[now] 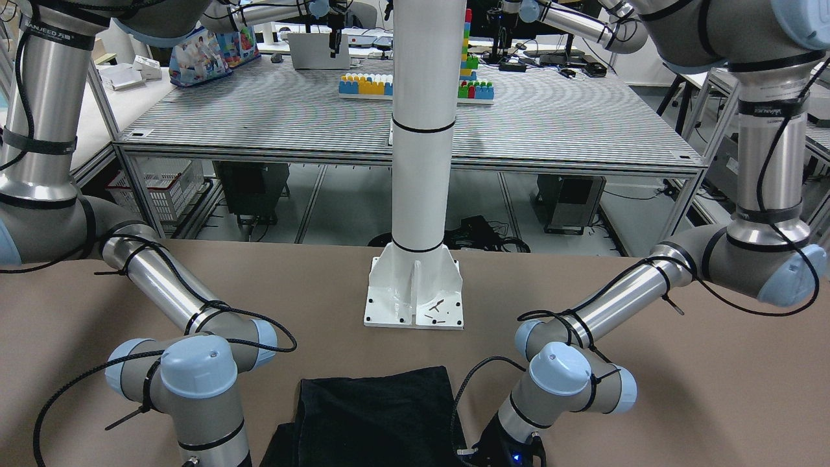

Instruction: Fold clothes

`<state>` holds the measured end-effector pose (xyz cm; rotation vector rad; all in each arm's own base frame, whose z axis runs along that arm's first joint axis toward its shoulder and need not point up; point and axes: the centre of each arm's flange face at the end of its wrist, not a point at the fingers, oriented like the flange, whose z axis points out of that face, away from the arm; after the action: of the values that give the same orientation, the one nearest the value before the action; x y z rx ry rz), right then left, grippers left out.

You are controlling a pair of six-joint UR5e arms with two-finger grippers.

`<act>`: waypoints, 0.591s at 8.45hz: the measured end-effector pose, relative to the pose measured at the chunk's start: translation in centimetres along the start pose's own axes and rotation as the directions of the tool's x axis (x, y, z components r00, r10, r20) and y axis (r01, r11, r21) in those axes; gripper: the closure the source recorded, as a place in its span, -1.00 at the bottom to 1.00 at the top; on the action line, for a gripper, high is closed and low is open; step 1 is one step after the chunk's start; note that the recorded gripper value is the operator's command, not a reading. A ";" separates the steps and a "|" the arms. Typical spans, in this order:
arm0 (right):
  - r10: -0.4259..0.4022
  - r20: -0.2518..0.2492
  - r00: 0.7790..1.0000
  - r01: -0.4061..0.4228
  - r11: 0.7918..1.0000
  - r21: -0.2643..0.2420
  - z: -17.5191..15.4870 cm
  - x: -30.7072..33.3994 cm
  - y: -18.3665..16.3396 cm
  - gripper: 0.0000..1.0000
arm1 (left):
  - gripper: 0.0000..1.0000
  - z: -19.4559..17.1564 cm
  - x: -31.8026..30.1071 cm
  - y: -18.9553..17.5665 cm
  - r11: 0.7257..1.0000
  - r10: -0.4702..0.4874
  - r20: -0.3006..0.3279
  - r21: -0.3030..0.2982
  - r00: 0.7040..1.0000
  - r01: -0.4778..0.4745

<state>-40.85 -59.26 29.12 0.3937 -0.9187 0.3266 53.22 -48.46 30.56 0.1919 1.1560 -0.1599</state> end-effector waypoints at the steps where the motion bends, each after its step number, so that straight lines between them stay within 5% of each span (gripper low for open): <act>1: -0.001 -0.001 1.000 0.001 1.000 -0.003 0.1 0.0 0.2 -0.87 | 1.00 -0.1 -0.1 0.0 1.000 0.002 0.000 0.001 1.000 -0.002; 5: -0.020 0.005 1.000 0.020 0.999 -0.030 1.0 -0.5 2.5 -0.87 | 1.00 -2.8 -4.0 -1.6 0.998 0.048 0.016 0.027 0.999 -0.048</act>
<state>-42.87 -57.56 29.72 0.3760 -0.9228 0.2936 48.79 -49.26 33.01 0.2421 1.1331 -0.1347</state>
